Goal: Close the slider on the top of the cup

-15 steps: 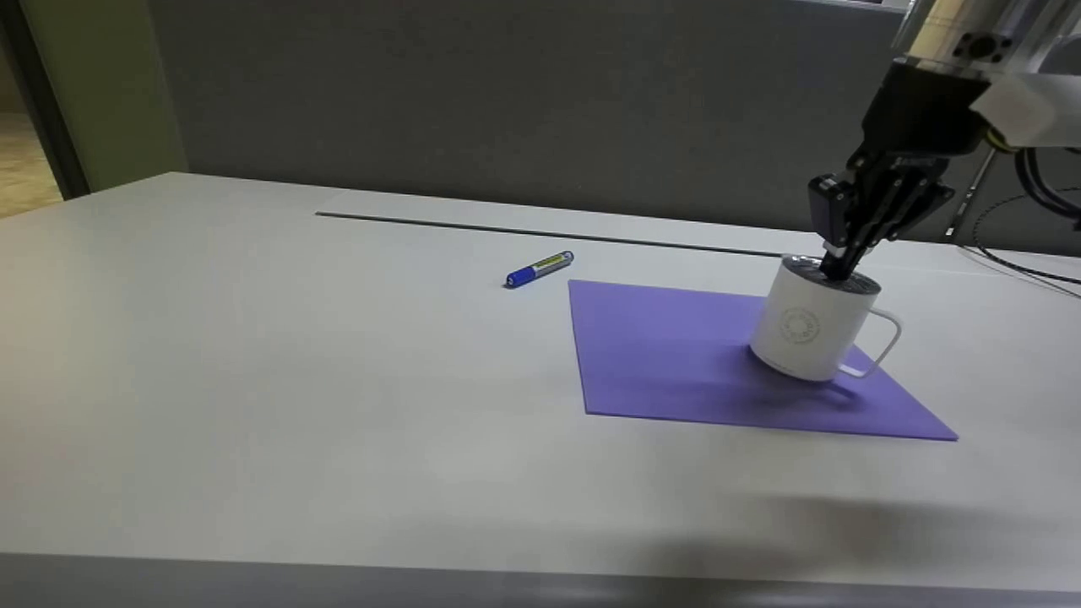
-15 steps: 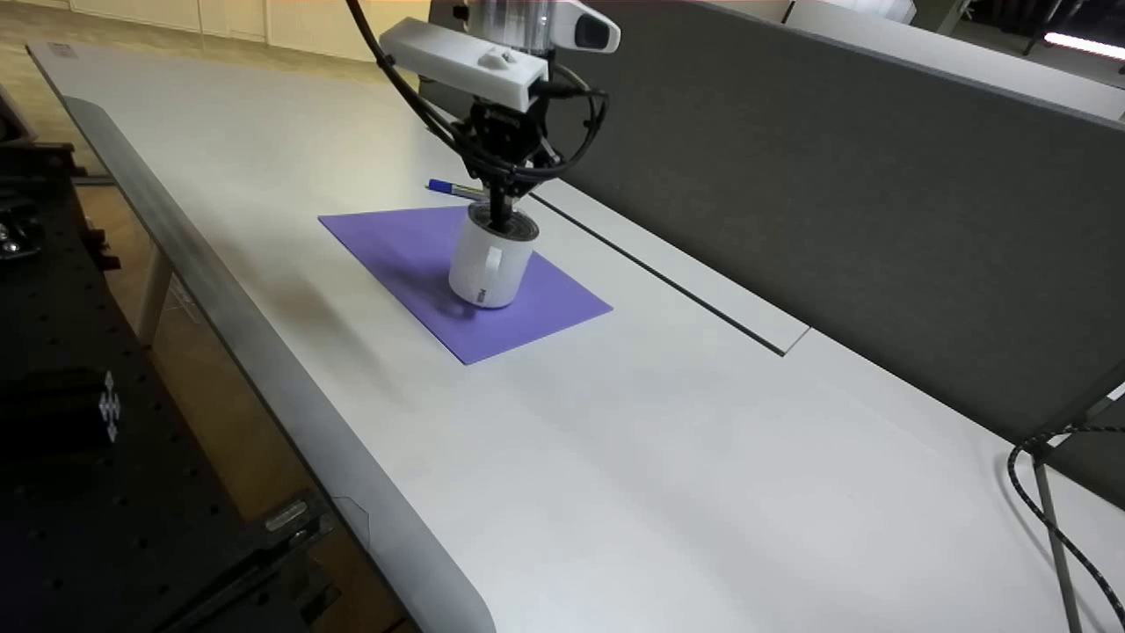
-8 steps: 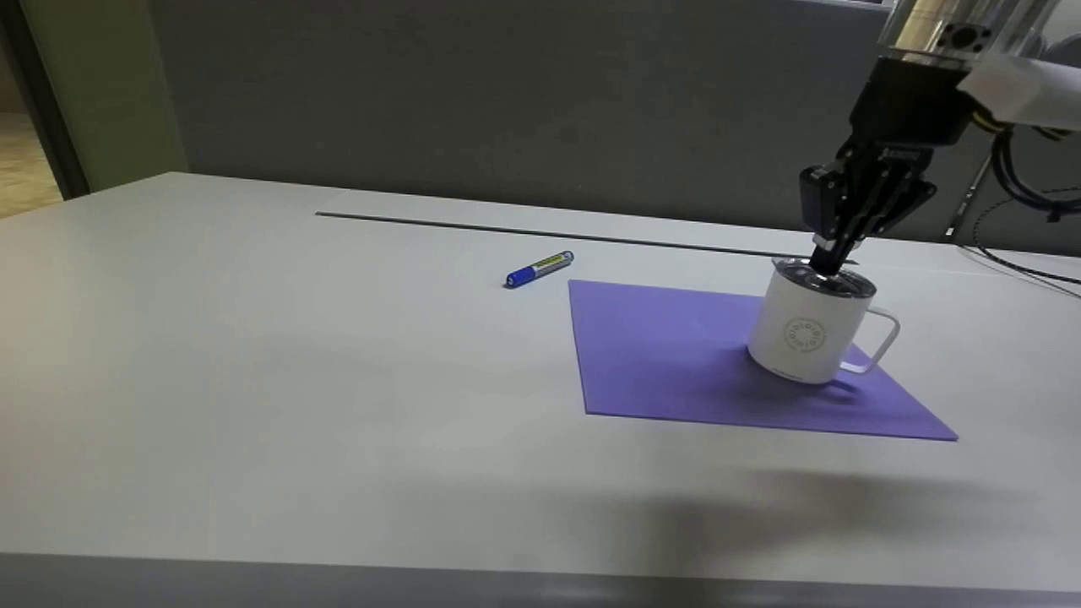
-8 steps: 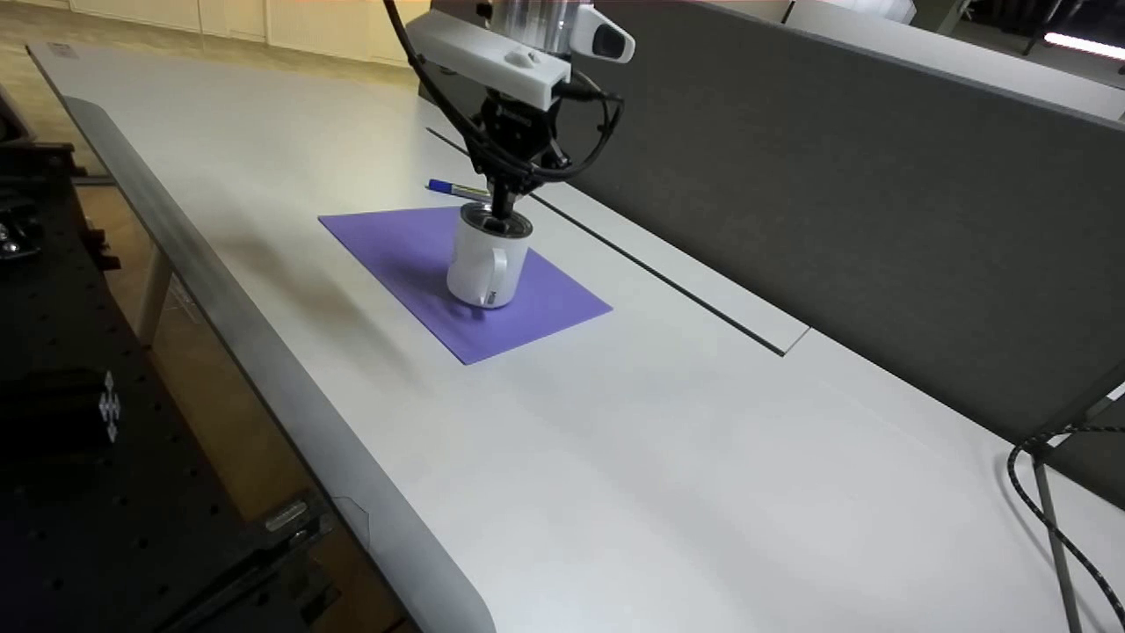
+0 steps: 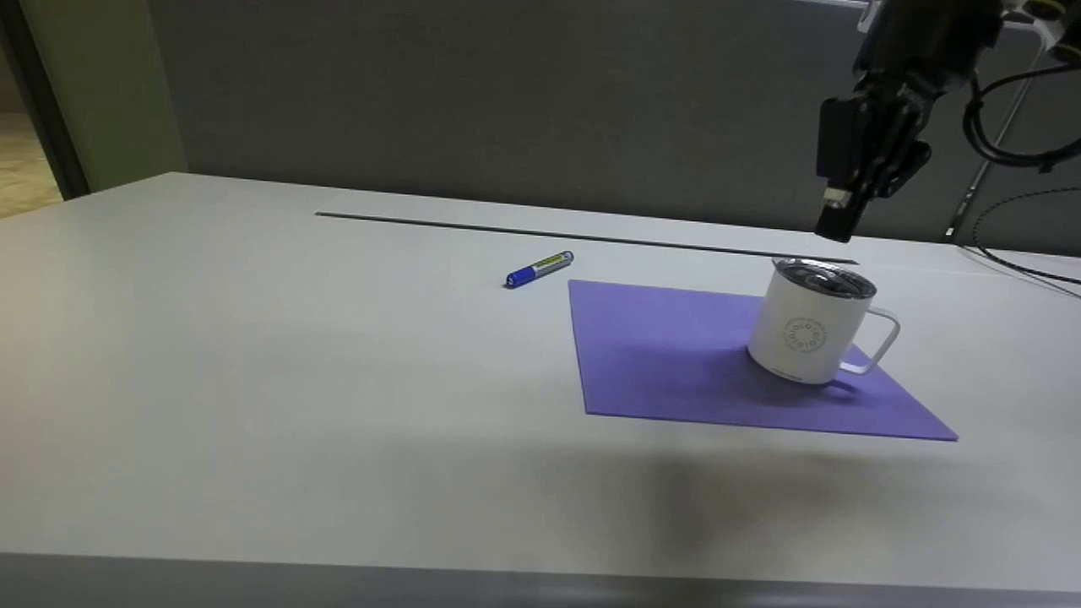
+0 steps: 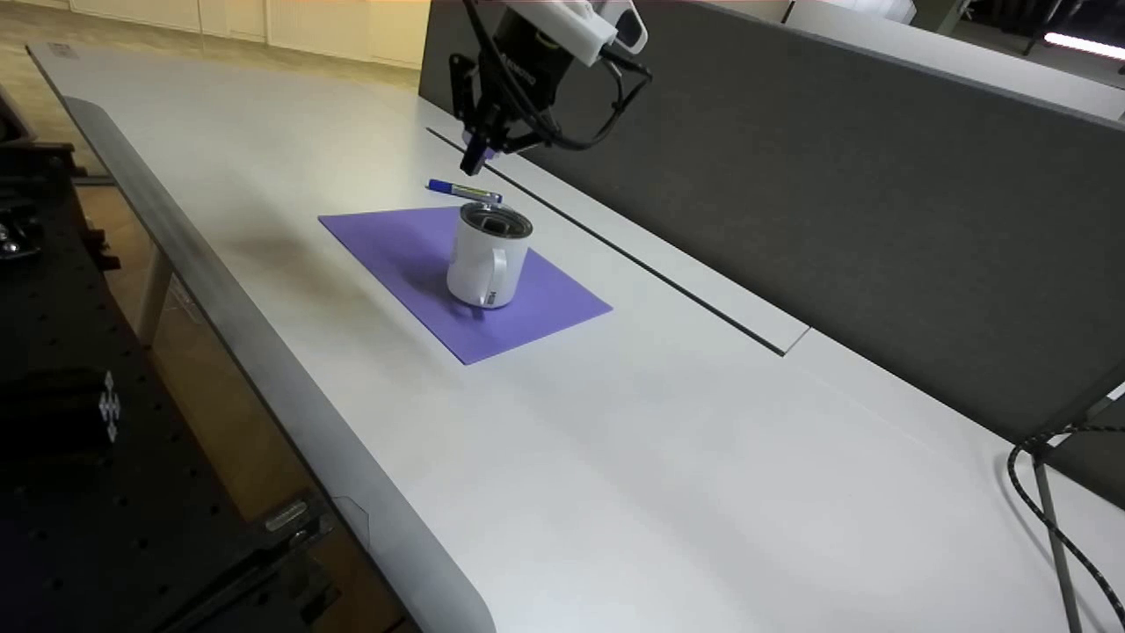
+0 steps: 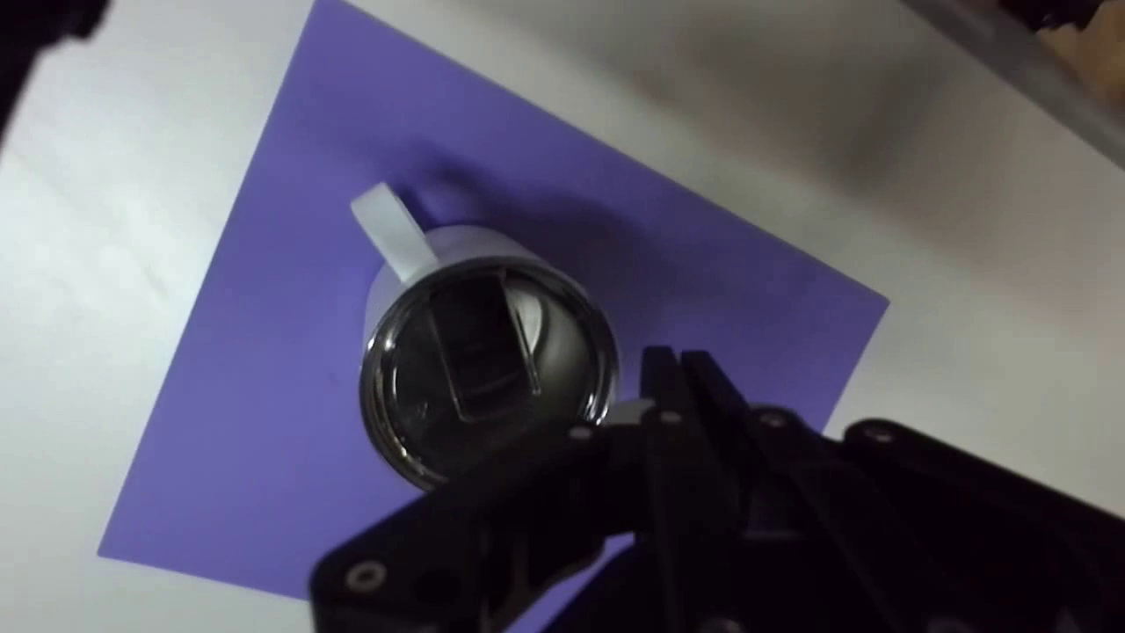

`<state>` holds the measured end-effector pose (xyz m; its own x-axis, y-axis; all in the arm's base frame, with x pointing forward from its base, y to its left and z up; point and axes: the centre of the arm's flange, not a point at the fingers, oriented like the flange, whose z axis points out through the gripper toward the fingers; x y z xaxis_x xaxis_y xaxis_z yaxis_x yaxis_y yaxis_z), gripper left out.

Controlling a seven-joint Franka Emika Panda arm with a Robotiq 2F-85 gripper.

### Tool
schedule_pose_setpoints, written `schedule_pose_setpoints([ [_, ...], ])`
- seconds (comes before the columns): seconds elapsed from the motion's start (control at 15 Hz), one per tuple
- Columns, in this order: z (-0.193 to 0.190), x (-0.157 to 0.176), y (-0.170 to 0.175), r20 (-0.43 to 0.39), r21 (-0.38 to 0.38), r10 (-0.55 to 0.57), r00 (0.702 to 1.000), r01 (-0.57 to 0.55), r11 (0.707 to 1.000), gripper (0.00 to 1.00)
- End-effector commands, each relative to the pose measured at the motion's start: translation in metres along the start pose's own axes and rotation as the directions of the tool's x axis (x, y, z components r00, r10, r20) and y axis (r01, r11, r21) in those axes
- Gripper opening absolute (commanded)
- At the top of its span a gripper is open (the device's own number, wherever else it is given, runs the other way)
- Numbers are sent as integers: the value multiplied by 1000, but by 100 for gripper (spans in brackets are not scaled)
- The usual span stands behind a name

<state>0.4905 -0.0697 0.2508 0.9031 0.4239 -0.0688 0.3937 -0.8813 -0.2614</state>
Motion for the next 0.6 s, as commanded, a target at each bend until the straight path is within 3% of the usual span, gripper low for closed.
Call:
schedule_pose_setpoints([
  [0.0, -30, 0, 7, 91, -7, -36, 995, 37, 999, 33],
  [0.2, -42, 1, 8, 136, -57, -64, 989, 72, 996, 54],
  [0.53, -58, 6, 1, 117, -243, -108, 987, 134, 961, 90],
])
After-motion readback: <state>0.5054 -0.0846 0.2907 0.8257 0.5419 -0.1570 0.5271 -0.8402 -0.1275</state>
